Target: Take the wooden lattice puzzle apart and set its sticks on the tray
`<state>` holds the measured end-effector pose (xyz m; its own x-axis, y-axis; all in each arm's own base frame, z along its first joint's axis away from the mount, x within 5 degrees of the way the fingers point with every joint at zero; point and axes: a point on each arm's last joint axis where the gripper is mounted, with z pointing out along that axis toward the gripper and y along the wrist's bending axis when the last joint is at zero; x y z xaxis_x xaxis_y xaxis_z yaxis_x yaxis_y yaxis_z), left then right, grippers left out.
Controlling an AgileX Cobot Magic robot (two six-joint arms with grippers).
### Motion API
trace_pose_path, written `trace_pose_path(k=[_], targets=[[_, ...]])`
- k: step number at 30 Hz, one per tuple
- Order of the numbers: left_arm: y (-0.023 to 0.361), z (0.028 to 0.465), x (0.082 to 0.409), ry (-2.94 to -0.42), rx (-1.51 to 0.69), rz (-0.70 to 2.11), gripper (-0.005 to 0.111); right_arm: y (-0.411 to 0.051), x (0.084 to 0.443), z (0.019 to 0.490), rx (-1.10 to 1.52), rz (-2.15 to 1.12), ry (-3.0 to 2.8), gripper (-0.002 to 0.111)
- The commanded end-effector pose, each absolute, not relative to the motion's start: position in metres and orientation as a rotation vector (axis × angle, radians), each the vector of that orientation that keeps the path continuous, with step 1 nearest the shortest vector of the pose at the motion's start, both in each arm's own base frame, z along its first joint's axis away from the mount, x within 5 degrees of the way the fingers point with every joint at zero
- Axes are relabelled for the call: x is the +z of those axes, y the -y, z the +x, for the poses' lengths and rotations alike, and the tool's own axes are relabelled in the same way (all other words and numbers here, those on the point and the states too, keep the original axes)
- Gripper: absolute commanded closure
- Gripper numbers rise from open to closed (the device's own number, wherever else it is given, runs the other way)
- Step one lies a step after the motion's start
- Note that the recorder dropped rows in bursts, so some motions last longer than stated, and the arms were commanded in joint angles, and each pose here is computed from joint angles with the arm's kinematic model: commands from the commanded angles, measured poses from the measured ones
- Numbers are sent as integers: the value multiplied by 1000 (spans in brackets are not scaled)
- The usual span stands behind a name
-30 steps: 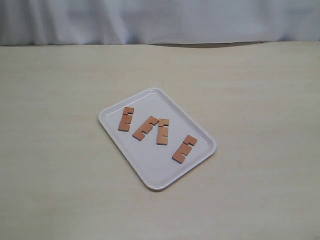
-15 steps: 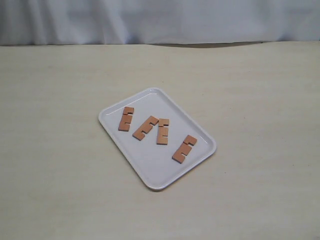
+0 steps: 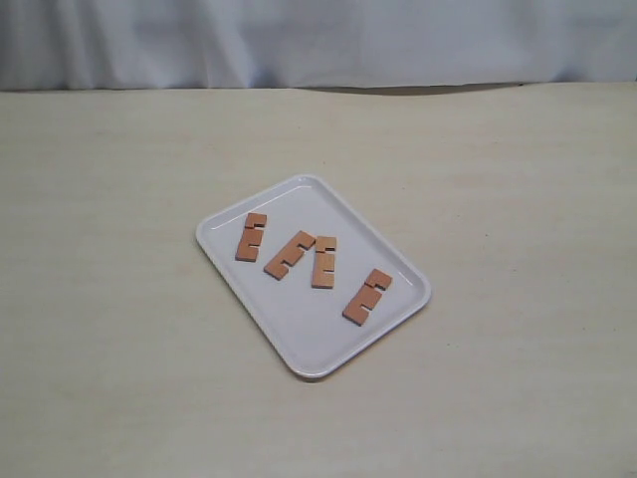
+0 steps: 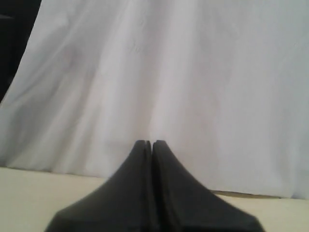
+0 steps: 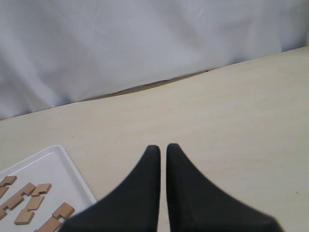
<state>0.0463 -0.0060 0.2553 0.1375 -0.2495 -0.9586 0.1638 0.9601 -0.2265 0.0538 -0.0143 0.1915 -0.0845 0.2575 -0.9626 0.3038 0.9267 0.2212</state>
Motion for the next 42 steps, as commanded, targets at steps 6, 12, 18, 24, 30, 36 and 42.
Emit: trace_pose_path(k=[6,12,18,24,30,36,42], targets=[[8,55,217,-1446,-180,40,107,14,192,54,-46,424,-1667,104],[7,56,205,-1575,-186,6,107,14,192,54,-46,424,-1667,104],[6,56,203,-1604,-273,-90,107,14,192,54,-46,424,-1667,104],[6,56,199,-1646,-293,-123,107,14,192,54,-46,424,-1667,104],[5,56,195,-1682,-260,-109,107,14,192,54,-46,424,-1667,104],[1,54,184,-1804,-163,-84,107,14,192,54,-46,424,-1667,104],[1,53,181,-1837,-154,-90,107,14,192,54,-46,424,-1667,104]])
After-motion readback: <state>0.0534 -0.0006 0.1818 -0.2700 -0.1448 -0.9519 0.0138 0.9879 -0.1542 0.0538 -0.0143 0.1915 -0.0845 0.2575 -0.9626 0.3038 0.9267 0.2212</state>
